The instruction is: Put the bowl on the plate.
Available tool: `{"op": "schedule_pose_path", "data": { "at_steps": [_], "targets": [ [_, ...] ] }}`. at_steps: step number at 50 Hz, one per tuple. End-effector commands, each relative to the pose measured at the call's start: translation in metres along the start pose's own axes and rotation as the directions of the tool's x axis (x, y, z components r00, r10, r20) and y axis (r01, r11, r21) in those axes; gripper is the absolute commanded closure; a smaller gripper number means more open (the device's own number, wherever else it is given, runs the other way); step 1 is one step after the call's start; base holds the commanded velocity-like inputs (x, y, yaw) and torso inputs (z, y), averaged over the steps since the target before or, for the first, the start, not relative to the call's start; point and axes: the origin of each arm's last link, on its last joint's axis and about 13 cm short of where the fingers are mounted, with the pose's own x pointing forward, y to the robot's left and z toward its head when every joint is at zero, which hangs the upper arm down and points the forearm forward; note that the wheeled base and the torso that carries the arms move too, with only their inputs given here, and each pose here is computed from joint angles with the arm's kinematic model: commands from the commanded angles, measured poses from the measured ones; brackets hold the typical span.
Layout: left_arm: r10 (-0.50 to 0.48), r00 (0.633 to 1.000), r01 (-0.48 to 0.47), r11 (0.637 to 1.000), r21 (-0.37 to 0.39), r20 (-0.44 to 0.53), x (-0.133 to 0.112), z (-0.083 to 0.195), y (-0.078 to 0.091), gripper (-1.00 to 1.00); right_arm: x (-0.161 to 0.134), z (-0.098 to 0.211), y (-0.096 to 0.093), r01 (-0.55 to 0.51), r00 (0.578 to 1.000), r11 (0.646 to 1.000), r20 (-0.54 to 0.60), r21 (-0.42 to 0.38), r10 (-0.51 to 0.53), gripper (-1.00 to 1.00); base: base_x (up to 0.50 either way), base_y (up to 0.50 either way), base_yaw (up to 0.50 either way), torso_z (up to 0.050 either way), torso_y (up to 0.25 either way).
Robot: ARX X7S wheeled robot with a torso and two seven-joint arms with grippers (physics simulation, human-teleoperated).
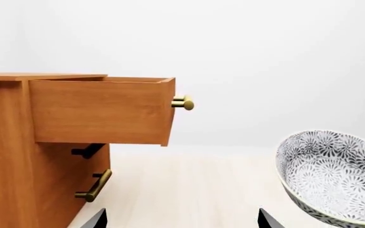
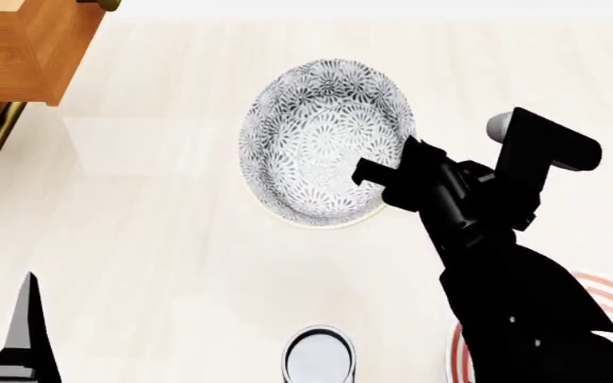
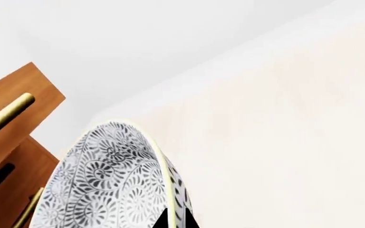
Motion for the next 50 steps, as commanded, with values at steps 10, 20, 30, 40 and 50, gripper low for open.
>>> {"op": "schedule_pose_path", "data": {
  "at_steps": [10,20,30,40,50],
  "targets": [
    [-0.014,1.000,0.014,1.000,-0.005,0.008,-0.002,0.002,-0.002,-1.00,-0.078,0.011,-0.011,-0.016,0.997,1.000,0.073,0.015,0.015,1.00,0.00,0.00,0.00,0.000,0.000],
    [-0.022,1.000,0.022,1.000,-0.004,0.007,-0.004,0.002,-0.004,-1.00,-0.118,0.015,-0.017,-0.009,0.993,0.999,0.115,0.039,0.005,1.00,0.00,0.00,0.00,0.000,0.000],
    [-0.025,1.000,0.025,1.000,-0.002,0.009,-0.004,0.003,-0.005,-1.00,-0.147,0.014,-0.032,0.044,0.987,0.995,0.152,0.086,-0.056,1.00,0.00,0.00,0.00,0.000,0.002],
    [-0.031,0.999,0.031,1.000,0.000,0.012,-0.005,0.003,-0.006,-1.00,-0.173,0.005,-0.046,0.082,0.978,0.985,0.180,0.149,-0.109,1.00,0.00,0.00,0.00,0.000,0.000],
    [-0.032,0.999,0.032,0.999,0.001,0.016,-0.006,0.005,-0.007,-1.00,-0.199,-0.002,-0.055,0.118,0.967,0.974,0.201,0.195,-0.158,1.00,0.00,0.00,0.00,0.000,0.000]
  ]
}}
